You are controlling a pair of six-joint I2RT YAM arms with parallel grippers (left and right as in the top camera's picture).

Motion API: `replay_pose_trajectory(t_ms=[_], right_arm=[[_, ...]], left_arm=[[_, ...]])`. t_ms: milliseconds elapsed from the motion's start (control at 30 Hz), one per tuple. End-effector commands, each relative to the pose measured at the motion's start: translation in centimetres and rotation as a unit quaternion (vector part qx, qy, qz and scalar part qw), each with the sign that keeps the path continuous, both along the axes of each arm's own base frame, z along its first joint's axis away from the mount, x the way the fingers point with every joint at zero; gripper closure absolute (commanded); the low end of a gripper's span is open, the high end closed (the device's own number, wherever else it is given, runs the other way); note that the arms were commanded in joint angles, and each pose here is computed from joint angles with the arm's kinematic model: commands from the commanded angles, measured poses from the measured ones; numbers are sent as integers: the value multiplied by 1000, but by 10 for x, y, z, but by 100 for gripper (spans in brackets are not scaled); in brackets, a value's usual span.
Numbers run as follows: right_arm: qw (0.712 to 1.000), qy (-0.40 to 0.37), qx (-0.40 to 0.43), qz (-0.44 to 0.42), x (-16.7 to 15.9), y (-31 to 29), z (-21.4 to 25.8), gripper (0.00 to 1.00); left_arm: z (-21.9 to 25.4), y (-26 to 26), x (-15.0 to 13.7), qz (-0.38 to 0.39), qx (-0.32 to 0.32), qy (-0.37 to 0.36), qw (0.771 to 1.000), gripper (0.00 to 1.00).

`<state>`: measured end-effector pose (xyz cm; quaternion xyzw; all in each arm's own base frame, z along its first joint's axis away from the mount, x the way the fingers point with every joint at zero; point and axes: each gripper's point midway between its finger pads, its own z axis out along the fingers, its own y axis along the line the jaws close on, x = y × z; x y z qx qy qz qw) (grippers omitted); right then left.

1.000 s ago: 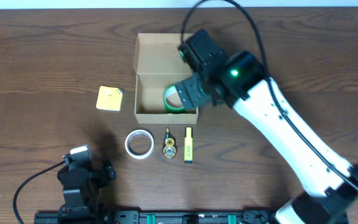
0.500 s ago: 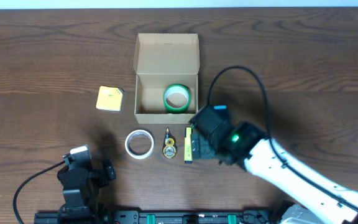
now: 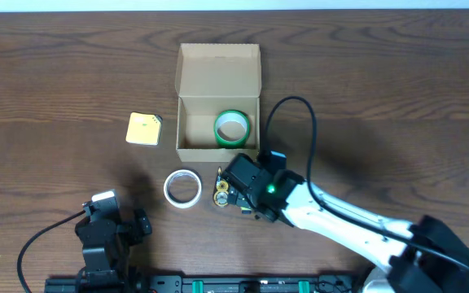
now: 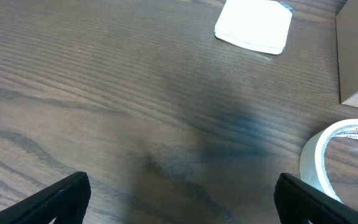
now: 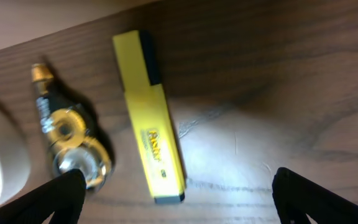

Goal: Pack container
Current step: 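Move the right gripper to the yellow highlighter and grasp it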

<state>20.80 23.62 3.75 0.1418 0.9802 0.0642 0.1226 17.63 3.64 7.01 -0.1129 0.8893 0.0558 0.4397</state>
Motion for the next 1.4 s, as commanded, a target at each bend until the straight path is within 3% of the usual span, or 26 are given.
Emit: replay_pose_trajectory(t_ms=[0, 333, 567, 767, 867, 1033, 1367], right_arm=[[1000, 2, -13, -26, 1, -2, -12, 5], [999, 8, -22, -28, 5, 4, -36, 11], [999, 18, -35, -28, 3, 1, -48, 22], [999, 23, -41, -26, 1, 0, -52, 41], [998, 25, -43, -25, 1, -1, -52, 59], [998, 28, -47, -17, -1, -2, -52, 77], [995, 57, -85, -11, -20, -26, -31, 85]], left_arm=[[-11, 2, -4, 9, -5, 16, 1000, 5], [-11, 2, -4, 9, -5, 16, 1000, 5], [-11, 2, -4, 9, -5, 16, 1000, 5], [-11, 2, -4, 9, -5, 16, 1000, 5], [-11, 2, -4, 9, -5, 16, 1000, 5], [-11, 2, -4, 9, -5, 16, 1000, 5], [-11, 2, -4, 9, -5, 16, 1000, 5]])
